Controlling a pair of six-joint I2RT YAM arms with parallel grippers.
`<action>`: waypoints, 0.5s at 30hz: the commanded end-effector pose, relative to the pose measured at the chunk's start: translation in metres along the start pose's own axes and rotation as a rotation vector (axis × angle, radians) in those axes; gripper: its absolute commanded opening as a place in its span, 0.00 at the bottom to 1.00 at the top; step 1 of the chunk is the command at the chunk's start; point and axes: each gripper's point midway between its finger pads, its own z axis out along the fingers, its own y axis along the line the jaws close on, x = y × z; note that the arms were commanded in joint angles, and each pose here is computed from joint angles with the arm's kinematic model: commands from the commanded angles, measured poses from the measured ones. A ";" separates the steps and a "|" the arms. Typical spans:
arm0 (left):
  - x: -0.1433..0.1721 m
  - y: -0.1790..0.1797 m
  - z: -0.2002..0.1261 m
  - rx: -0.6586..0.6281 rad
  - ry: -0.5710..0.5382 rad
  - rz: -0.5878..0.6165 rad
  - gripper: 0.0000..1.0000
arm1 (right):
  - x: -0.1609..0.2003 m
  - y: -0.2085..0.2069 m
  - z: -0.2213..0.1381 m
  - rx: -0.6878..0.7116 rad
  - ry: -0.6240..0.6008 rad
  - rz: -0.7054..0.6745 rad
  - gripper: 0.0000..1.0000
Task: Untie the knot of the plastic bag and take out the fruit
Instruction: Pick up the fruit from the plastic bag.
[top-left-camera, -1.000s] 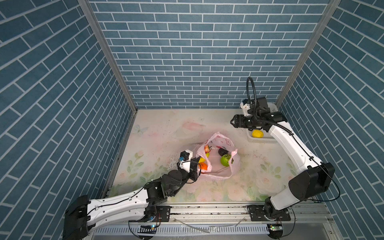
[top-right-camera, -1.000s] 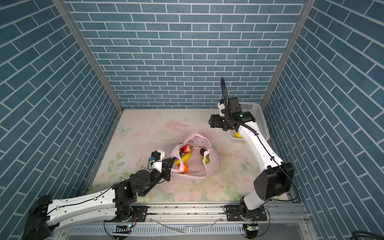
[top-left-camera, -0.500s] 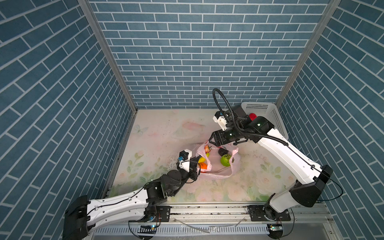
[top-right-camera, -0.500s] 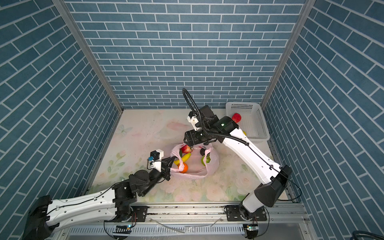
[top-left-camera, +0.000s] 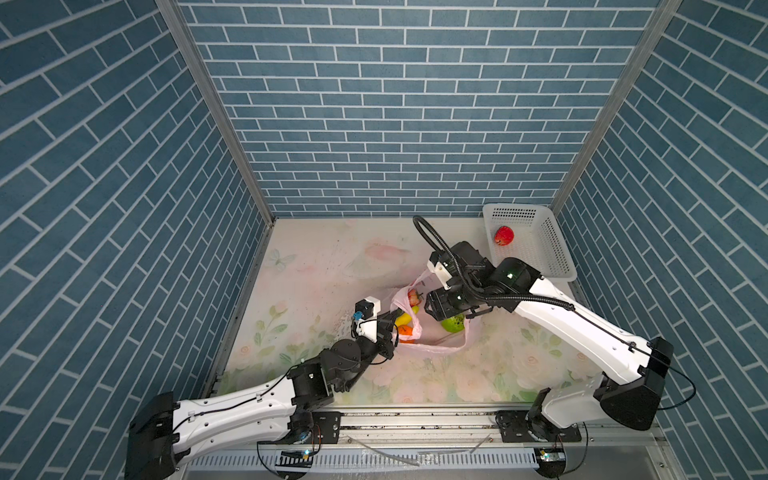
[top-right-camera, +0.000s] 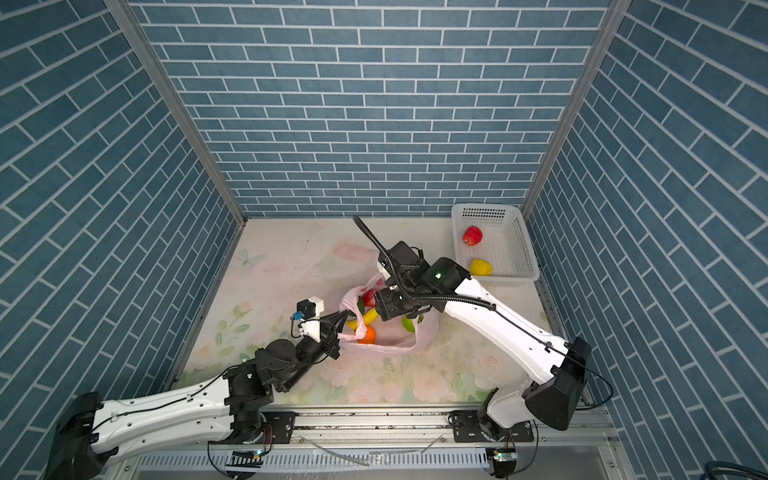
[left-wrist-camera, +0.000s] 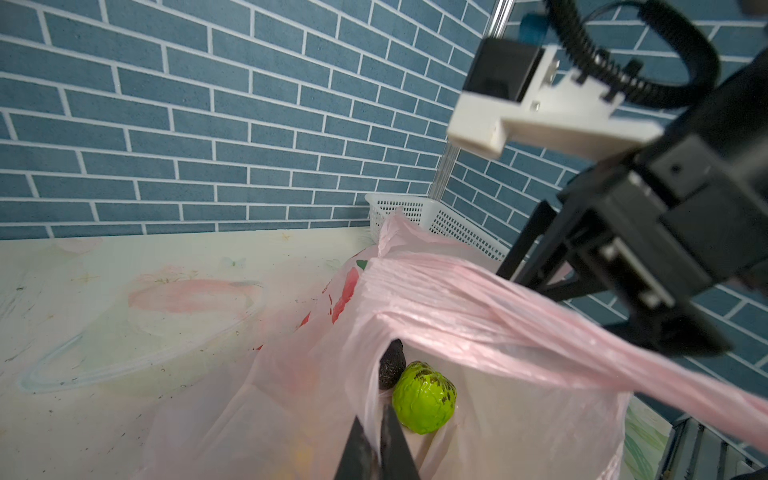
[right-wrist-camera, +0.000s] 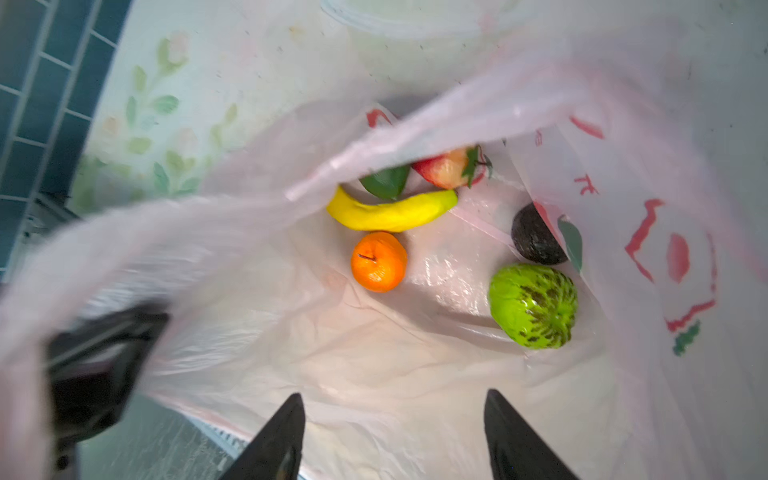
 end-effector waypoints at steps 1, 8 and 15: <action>-0.006 0.001 0.001 0.000 -0.027 -0.028 0.09 | 0.016 -0.014 0.016 0.087 -0.012 -0.022 0.68; -0.008 0.002 -0.001 -0.002 -0.034 -0.035 0.09 | 0.066 -0.035 0.055 0.193 0.085 -0.158 0.68; -0.007 0.002 -0.002 0.001 -0.032 -0.050 0.09 | 0.098 -0.046 0.084 0.217 0.190 -0.191 0.69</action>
